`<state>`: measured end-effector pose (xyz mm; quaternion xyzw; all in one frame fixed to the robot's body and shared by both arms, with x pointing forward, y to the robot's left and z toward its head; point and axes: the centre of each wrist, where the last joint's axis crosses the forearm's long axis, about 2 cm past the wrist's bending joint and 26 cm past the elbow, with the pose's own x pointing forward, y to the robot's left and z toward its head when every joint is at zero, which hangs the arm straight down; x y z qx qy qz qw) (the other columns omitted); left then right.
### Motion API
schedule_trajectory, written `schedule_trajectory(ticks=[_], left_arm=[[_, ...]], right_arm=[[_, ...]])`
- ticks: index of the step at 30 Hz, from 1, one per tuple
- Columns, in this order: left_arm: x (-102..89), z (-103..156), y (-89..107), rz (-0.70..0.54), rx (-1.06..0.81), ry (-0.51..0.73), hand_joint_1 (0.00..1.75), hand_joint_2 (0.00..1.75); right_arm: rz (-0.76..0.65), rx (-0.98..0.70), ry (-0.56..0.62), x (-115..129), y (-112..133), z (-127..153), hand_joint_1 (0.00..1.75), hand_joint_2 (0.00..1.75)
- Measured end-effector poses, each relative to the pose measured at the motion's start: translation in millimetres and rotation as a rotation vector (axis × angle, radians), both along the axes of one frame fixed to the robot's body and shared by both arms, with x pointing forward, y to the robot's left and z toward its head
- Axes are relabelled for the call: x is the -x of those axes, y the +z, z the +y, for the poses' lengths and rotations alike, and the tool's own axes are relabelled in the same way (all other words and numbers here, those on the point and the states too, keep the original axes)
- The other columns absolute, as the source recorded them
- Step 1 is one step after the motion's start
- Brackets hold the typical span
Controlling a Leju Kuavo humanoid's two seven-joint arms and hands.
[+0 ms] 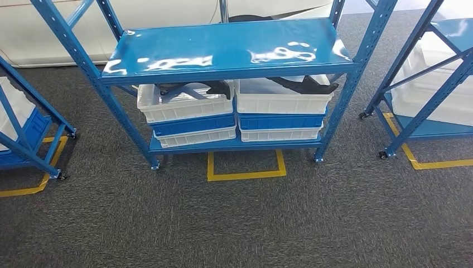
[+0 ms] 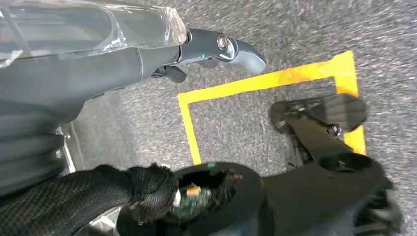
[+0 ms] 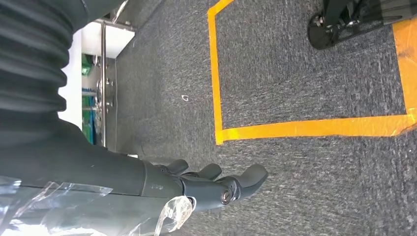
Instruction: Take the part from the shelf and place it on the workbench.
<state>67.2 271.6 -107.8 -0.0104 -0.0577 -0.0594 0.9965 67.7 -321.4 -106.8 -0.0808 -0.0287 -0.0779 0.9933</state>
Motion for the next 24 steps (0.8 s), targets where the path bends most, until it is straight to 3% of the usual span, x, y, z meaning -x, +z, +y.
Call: schedule_trajectory(ticks=[9,13,18,24], left_arm=[[29.9,4.9,-4.0,0.003,0.001,-0.035,0.00,1.75],[36.1,4.6,-4.5,-0.012,0.009,-0.046,0.00,1.75],[32.2,-0.7,-3.5,-0.057,0.026,-0.063,0.00,1.75],[8.3,-4.5,1.3,-0.166,0.045,-0.060,0.00,1.75]], right_arm=[[-0.122,-0.031,0.070,-16.1,3.3,7.3,0.00,1.75],[-0.151,-0.046,0.100,-11.4,2.7,9.6,0.00,1.75],[-0.106,-0.067,0.131,28.9,-3.2,12.7,0.00,1.75],[-0.012,-0.087,0.151,88.8,-6.7,12.5,0.00,1.75]])
